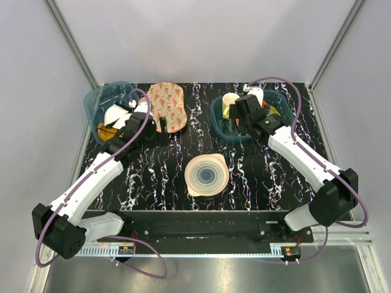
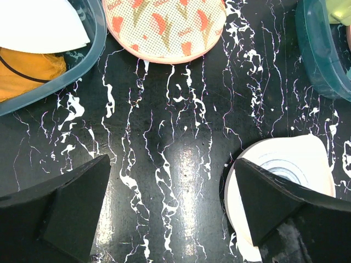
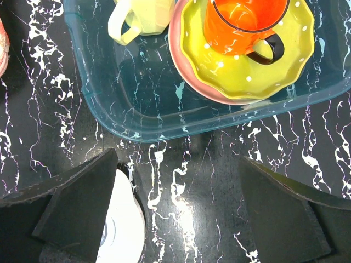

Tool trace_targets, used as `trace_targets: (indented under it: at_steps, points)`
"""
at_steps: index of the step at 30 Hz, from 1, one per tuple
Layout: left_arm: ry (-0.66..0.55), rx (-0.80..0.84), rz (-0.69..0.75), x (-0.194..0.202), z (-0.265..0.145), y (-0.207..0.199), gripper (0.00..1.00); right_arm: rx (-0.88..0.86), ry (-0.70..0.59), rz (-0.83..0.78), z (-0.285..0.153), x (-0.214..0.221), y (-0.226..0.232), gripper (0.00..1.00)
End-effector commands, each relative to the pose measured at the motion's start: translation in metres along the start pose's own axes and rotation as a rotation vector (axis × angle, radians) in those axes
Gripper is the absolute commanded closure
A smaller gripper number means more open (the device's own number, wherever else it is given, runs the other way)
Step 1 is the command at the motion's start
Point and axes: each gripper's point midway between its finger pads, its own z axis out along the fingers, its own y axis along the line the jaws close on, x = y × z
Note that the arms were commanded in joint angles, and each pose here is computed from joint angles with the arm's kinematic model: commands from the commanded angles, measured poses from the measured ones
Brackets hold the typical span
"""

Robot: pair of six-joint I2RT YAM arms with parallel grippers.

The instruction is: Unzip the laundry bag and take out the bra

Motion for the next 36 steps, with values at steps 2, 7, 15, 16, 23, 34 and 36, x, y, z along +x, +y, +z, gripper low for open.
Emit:
trace_targets:
  at_steps: [2,7,15,16,23,34,36]
  points:
    - [-0.061,0.006,0.0,-0.024,-0.005,-0.003,0.01,-0.022,-0.075,0.052,-0.012,-0.016,0.001,0.0]
    - [-0.04,0.024,0.01,-0.02,-0.002,-0.007,0.01,-0.034,-0.072,0.047,-0.011,-0.014,0.002,0.0]
    - [-0.008,-0.004,0.055,-0.016,0.004,-0.004,0.01,-0.055,-0.055,0.031,-0.008,-0.008,0.006,0.0]
    - [0.002,0.008,0.075,-0.014,0.004,-0.007,0.01,-0.067,-0.053,0.033,-0.009,-0.008,0.008,0.0]
    - [0.088,-0.084,0.278,-0.007,0.029,-0.034,0.01,-0.108,-0.057,0.057,-0.014,-0.002,0.011,0.0]
    - [0.078,-0.217,0.474,-0.03,0.122,-0.073,0.01,-0.127,-0.1,0.084,-0.031,0.003,-0.001,0.0]
    - [0.098,-0.25,0.516,-0.026,0.138,-0.071,0.01,-0.122,-0.104,0.09,-0.034,0.004,-0.004,0.0]
